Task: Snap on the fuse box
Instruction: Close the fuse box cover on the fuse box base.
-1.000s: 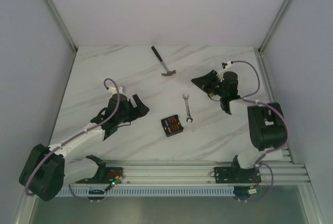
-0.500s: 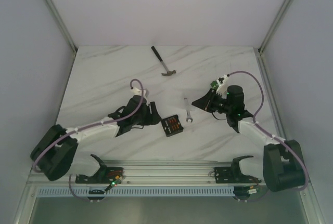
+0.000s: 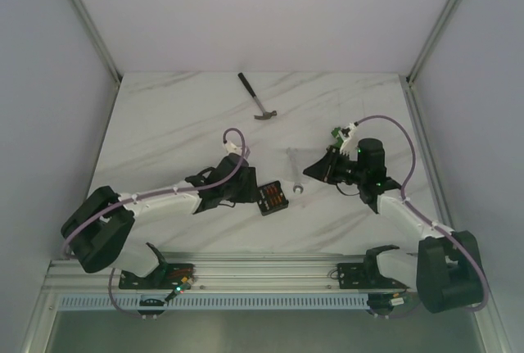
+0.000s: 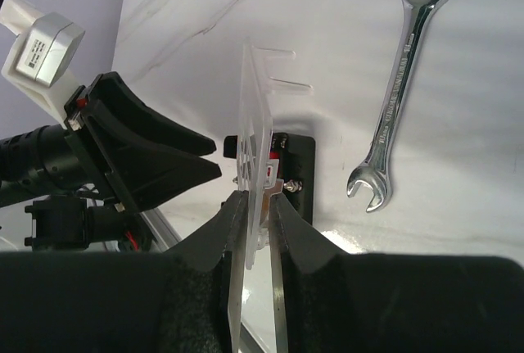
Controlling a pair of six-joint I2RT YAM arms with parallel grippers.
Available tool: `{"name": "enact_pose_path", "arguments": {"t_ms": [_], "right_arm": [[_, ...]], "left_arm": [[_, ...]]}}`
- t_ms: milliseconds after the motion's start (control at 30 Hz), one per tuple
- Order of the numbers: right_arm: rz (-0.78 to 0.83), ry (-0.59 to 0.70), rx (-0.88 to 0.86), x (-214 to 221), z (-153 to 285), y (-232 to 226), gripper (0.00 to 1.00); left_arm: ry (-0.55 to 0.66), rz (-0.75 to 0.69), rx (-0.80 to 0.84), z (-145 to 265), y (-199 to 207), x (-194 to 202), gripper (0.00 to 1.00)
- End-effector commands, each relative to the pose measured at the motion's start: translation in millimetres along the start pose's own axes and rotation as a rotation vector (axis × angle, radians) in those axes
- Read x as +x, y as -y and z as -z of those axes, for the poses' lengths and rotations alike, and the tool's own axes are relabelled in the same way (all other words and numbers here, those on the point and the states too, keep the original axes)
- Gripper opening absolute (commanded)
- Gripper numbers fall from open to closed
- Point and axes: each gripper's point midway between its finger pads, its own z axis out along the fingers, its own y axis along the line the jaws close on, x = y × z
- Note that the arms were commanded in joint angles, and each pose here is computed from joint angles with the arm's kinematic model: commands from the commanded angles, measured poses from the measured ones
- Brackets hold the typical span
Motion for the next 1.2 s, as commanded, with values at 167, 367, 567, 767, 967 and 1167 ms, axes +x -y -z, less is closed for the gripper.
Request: {"name": "enact_pose_path", "arguments": {"t_ms": [167, 367, 567, 767, 967, 1167], "right_arm": [[0.041, -0.037, -0.043, 7, -1, -5, 0.11], [0.053, -0.052, -0.042, 10, -3, -4, 0.11], [0.088, -0.090, -0.071, 16, -9, -12, 0.10], [0.135, -0.183, -0.112, 30, -22, -25, 0.10], [0.154, -0.211, -0.117, 35, -30, -29, 0.09], [0.175, -0.218, -0.106, 35, -28, -28, 0.09]], "left_arm": [[-0.034, -0.006, -0.129, -14, -15, 13, 0.50], [0.016, -0.004, -0.265, -8, -47, -7, 0.50], [0.064, -0.022, -0.314, -11, -61, -38, 0.51], [0.123, -0.133, -0.301, -22, -50, -80, 0.53], [0.061, -0.178, -0.157, -52, -19, -85, 0.52], [0.016, -0.151, -0.053, -64, 1, -77, 0.52]]}}
